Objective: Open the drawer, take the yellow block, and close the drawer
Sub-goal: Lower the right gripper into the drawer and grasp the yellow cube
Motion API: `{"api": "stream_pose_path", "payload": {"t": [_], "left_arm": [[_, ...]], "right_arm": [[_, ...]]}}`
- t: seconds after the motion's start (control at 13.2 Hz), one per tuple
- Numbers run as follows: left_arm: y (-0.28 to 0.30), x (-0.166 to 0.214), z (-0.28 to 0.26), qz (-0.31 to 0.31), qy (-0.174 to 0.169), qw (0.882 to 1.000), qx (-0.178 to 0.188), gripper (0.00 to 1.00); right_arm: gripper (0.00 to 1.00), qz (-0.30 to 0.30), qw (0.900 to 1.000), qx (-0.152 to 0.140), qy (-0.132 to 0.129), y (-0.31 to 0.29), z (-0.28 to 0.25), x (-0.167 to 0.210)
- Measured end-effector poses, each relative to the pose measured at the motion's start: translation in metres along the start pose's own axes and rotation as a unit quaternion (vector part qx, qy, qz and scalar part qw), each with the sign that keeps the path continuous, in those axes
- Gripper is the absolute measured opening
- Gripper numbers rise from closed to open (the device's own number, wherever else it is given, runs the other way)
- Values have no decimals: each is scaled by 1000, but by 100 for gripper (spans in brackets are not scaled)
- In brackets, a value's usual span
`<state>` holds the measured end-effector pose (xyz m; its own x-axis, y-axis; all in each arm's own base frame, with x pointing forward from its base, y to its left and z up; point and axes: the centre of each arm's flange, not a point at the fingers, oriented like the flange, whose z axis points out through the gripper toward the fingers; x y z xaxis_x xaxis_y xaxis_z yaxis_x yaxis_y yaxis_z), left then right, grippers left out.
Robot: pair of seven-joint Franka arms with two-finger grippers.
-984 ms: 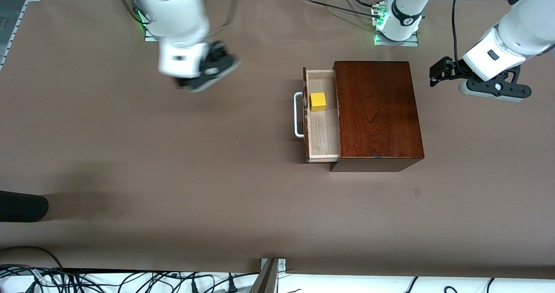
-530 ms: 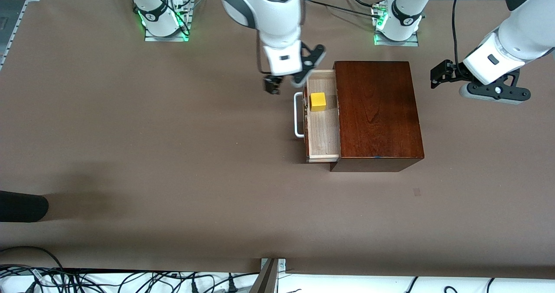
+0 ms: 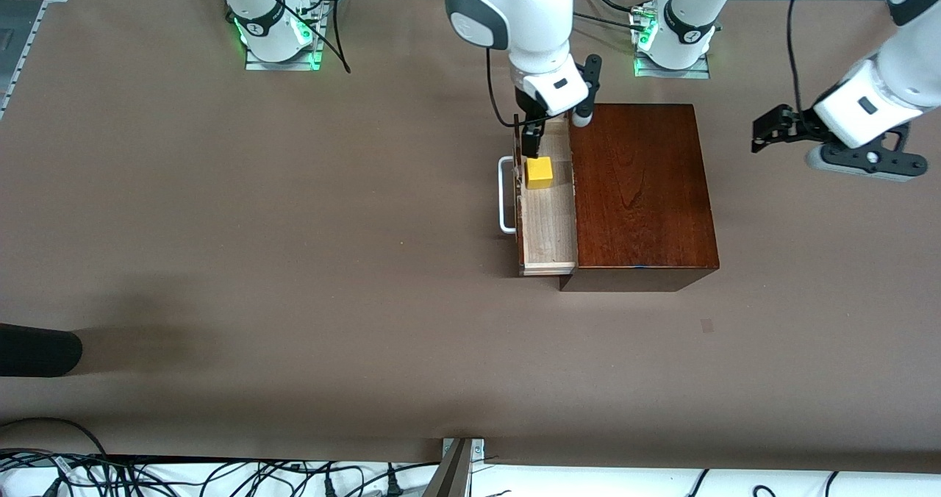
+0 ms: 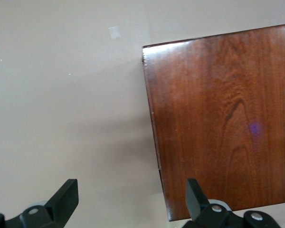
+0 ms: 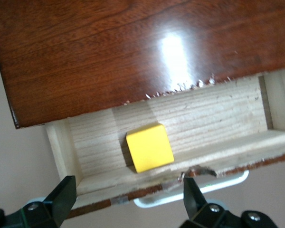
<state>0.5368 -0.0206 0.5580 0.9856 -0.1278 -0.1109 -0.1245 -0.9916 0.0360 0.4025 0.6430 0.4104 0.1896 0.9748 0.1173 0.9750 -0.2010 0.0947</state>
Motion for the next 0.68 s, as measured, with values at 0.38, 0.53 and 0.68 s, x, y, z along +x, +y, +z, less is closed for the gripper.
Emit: {"api": "stream_pose_path", "payload": {"t": [0.38, 0.53, 0.68], "left_arm": [[-21, 5, 9, -13, -4, 1000, 4, 100], [-18, 7, 11, -9, -4, 1000, 10, 100], [-14, 9, 10, -6, -3, 1000, 10, 100]], "right_arm": [[100, -73, 997, -7, -29, 1, 48, 1], [100, -82, 996, -6, -31, 1, 61, 3], [100, -83, 996, -10, -24, 4, 67, 7]]}}
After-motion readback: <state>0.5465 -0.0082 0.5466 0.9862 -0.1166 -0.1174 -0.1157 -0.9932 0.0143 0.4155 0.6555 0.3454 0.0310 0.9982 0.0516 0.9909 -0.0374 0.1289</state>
